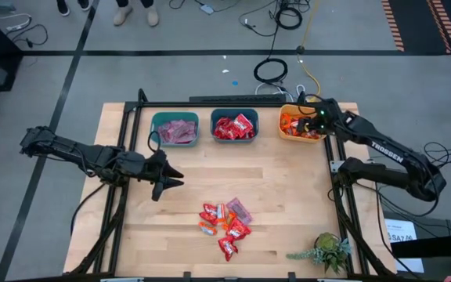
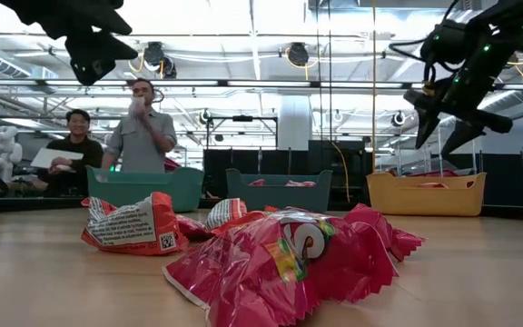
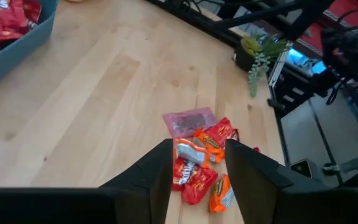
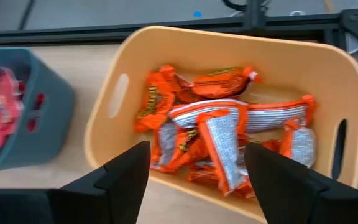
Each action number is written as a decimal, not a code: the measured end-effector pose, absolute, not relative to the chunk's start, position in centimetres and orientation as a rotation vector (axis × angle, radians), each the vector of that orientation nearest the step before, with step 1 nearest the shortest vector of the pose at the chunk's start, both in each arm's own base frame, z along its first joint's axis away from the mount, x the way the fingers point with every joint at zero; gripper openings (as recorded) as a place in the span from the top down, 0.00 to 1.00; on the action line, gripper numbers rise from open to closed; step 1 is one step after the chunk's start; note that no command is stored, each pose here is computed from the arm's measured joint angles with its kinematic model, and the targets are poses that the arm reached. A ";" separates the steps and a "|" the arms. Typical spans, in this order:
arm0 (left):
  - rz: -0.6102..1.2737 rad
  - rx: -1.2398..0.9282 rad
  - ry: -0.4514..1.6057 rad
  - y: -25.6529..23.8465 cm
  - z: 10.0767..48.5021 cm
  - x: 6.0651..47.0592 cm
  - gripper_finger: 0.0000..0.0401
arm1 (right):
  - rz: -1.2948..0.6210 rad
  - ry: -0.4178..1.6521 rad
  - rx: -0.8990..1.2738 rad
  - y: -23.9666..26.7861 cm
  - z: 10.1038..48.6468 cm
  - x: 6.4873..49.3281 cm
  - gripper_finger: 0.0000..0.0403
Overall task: Sort candy
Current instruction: Put the red candy into the blue bin
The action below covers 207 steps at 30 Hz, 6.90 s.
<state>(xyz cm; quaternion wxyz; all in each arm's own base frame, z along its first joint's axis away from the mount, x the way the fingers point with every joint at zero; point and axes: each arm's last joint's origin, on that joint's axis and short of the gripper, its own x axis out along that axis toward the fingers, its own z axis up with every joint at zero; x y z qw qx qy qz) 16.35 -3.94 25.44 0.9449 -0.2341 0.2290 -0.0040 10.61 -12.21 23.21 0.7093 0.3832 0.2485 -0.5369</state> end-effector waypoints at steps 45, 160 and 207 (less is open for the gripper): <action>0.059 -0.257 0.437 -3.3 25.4 16.5 0.32 | -0.943 0.527 0.777 -9.9 24.7 10.8 0.37; 0.037 -0.196 1.161 -10.4 14.0 33.2 0.25 | -0.056 0.685 0.328 4.6 25.3 14.5 0.37; 0.083 -0.345 1.025 -6.9 21.6 31.0 0.94 | -0.067 0.651 0.304 4.5 25.5 14.6 0.37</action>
